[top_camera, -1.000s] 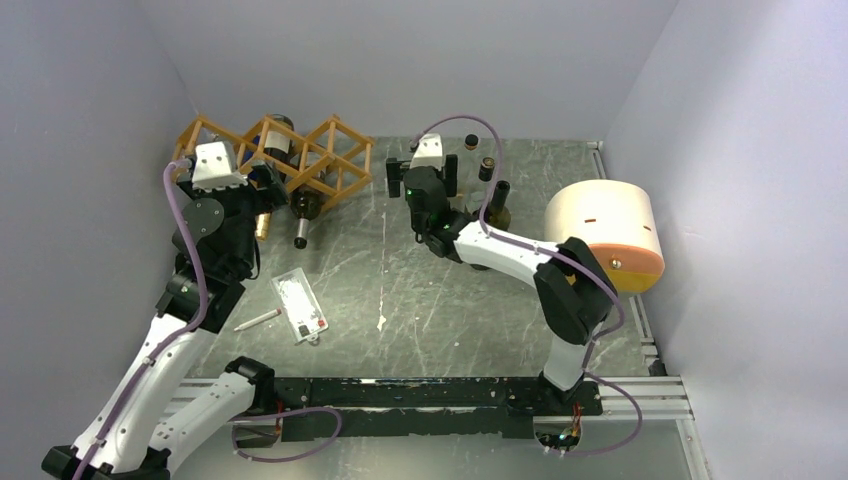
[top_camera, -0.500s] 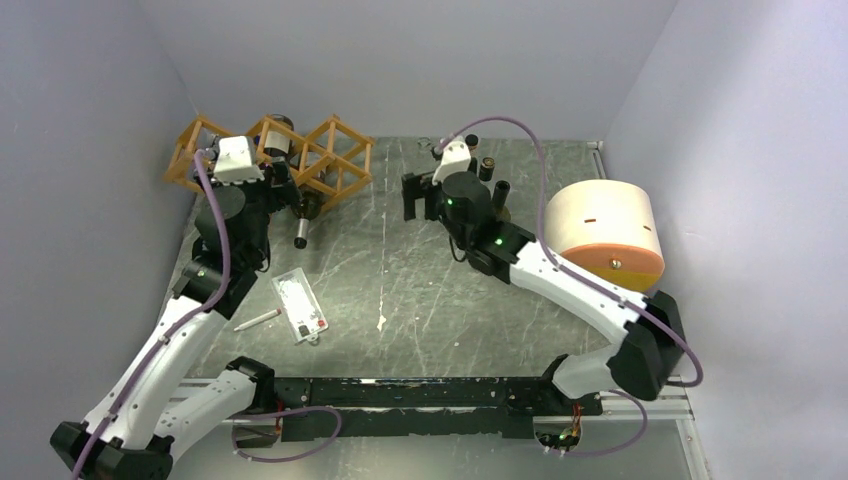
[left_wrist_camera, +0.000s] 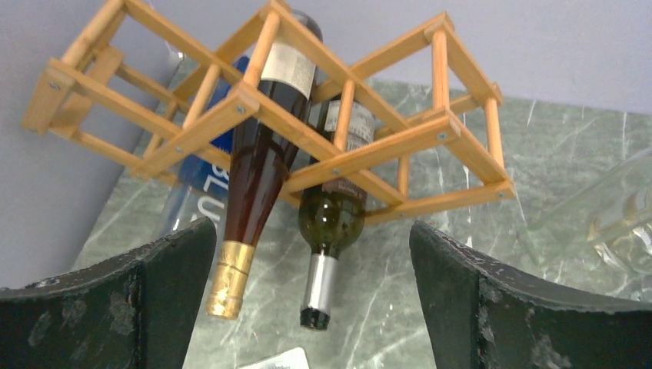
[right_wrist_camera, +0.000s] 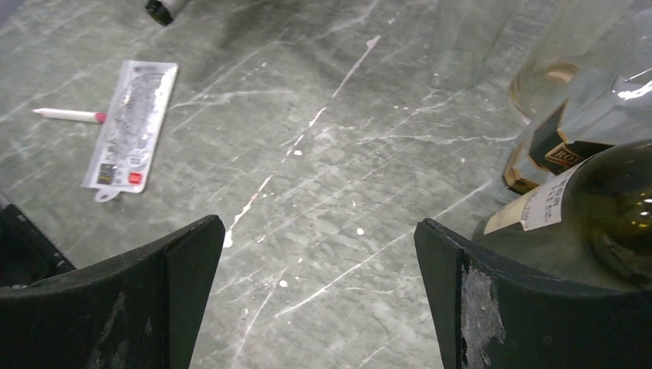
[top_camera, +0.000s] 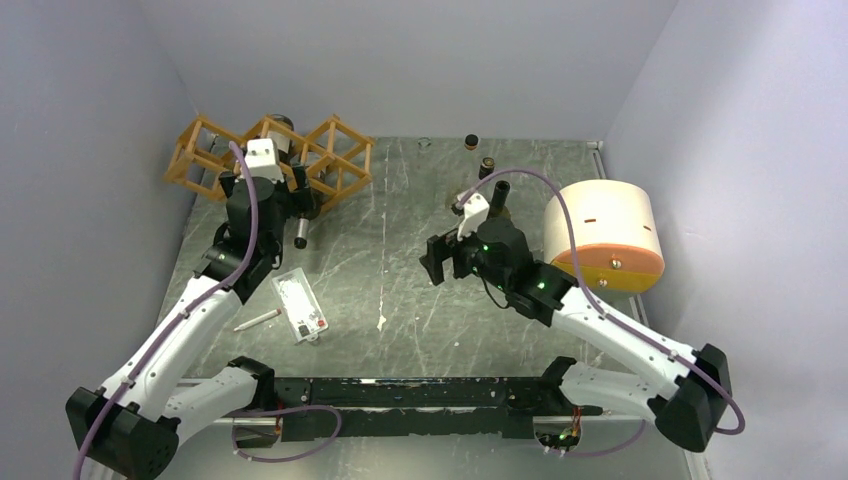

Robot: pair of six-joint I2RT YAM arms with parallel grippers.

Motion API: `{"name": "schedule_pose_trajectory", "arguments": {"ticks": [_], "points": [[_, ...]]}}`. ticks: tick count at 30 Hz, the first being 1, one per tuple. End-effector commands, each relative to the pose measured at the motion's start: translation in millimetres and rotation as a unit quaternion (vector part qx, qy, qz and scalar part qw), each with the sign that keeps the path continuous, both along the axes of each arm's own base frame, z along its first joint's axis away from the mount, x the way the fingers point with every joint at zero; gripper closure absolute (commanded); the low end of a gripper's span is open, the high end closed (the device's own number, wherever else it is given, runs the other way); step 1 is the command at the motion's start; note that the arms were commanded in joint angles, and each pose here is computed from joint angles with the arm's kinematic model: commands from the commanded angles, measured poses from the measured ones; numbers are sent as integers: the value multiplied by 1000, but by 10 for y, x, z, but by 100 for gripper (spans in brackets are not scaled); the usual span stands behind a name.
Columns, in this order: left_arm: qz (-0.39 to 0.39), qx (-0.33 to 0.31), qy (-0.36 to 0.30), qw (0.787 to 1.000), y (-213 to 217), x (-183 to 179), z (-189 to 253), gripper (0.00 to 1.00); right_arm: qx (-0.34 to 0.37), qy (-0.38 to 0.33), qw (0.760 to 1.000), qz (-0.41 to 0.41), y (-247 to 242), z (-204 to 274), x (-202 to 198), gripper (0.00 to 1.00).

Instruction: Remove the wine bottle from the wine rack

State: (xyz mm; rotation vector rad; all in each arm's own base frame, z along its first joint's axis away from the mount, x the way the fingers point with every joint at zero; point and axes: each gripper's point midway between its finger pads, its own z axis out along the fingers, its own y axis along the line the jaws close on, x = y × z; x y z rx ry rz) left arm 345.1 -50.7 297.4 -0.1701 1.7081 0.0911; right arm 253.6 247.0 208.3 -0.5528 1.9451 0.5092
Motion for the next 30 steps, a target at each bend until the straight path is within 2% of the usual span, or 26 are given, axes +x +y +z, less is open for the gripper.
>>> {"name": "schedule_pose_trajectory", "arguments": {"ticks": [1,6,10,12,15,20,26,30], "points": [[0,-43,42,998,-19,-120,-185,1,37,12,999,38,59,16,-188,0],[-36,-54,133,989,-107,-296,-665,1,54,14,997,54,85,41,-269,0],[-80,-28,202,976,-145,-426,-964,1,67,4,996,59,83,111,-296,0],[-85,-10,214,973,-71,-445,-1014,1,72,0,995,62,83,119,-311,0],[-140,1,215,967,-159,-425,-1034,1,77,-5,995,64,77,131,-324,0],[-216,3,254,943,-430,-335,-1244,11,77,-1,995,66,78,117,-335,0],[-140,35,318,937,-281,-51,-1580,14,74,0,995,66,72,112,-340,0],[-82,76,326,939,-83,137,-1713,16,76,-7,995,60,41,151,-333,0]]}}
